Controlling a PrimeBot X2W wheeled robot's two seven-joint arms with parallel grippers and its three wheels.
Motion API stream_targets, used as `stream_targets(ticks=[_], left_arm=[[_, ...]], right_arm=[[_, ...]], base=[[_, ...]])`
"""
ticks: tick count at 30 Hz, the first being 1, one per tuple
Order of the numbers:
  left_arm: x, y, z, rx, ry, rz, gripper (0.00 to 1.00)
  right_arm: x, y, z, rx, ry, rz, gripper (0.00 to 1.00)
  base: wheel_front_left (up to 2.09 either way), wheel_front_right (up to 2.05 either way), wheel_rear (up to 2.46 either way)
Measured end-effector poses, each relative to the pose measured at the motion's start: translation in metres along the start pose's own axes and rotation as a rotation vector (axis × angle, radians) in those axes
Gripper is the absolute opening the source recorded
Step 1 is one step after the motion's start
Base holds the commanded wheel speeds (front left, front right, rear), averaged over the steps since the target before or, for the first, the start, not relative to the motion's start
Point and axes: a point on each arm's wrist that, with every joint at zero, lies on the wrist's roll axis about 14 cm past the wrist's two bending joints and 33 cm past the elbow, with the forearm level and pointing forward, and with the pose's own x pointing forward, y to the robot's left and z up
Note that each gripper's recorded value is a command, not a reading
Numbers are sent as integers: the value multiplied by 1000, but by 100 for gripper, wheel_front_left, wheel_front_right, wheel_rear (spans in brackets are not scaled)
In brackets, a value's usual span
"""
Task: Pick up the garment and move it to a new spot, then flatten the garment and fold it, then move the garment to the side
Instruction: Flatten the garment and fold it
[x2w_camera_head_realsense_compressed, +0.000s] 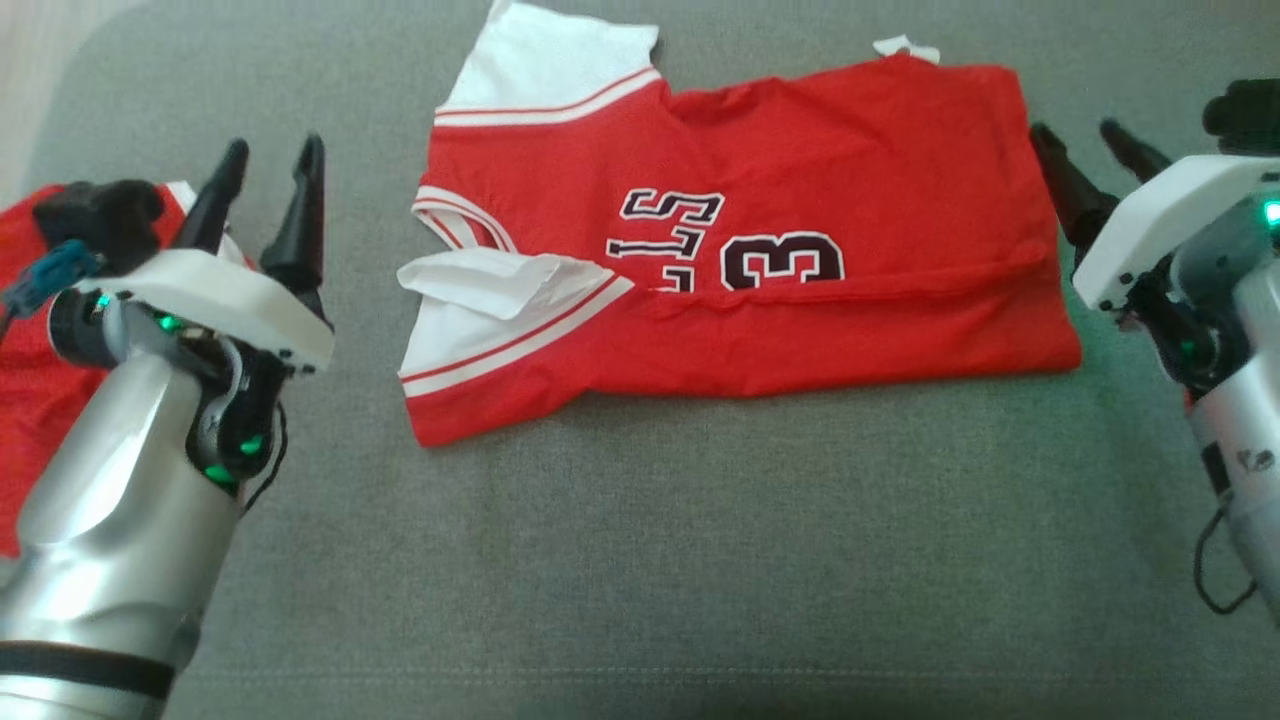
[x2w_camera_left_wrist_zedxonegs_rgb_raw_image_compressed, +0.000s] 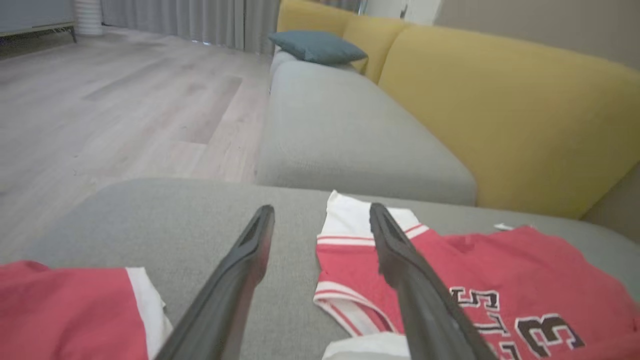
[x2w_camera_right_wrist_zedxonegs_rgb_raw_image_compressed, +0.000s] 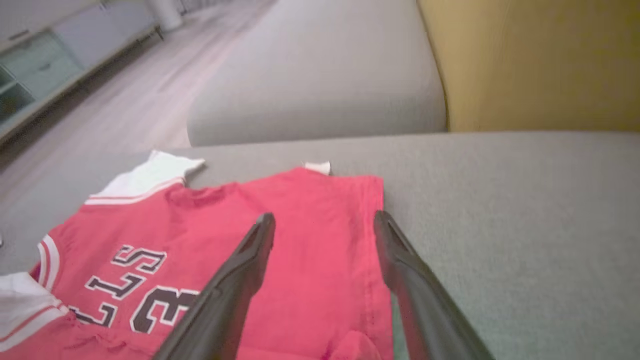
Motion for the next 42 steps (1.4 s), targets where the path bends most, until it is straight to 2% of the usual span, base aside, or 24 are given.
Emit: stream_targets(ticks=[3, 9, 13, 17, 21, 26, 31, 37, 42], left_arm=[[-3, -3, 27, -30, -109, 31, 100], [-35, -13, 72, -94, -301, 105, 100], [-67, -21, 68, -115, -348, 150, 100], [-88, -28, 54, -114, -337, 175, 100], [-106, -40, 22, -84, -265, 162, 100], [-114, -40, -19, -58, -149, 173, 100], [-106, -45, -48, -14, -54, 145, 100], [-94, -47, -96, 46, 145, 119, 100], [-88, -39, -123, 94, 259, 121, 100]], right_arm=[[-12, 5, 22, -17, -156, 7, 100], [-48, 15, 41, -18, -426, -7, 100], [-71, 28, 39, -44, -518, -15, 100], [-88, 33, 31, -73, -549, -34, 100], [-105, 36, 11, -42, -557, -74, 100], [-114, 36, -14, -28, -518, -107, 100], [-117, 31, -2, -40, -535, -127, 100], [-118, 21, -2, -38, -520, -157, 100], [-119, 10, -5, 7, -508, -188, 100]], base=[[0, 0, 0], [0, 0, 0], [0, 0, 0], [0, 0, 0], [0, 0, 0], [0, 0, 0], [0, 0, 0], [0, 0, 0], [0, 0, 0]])
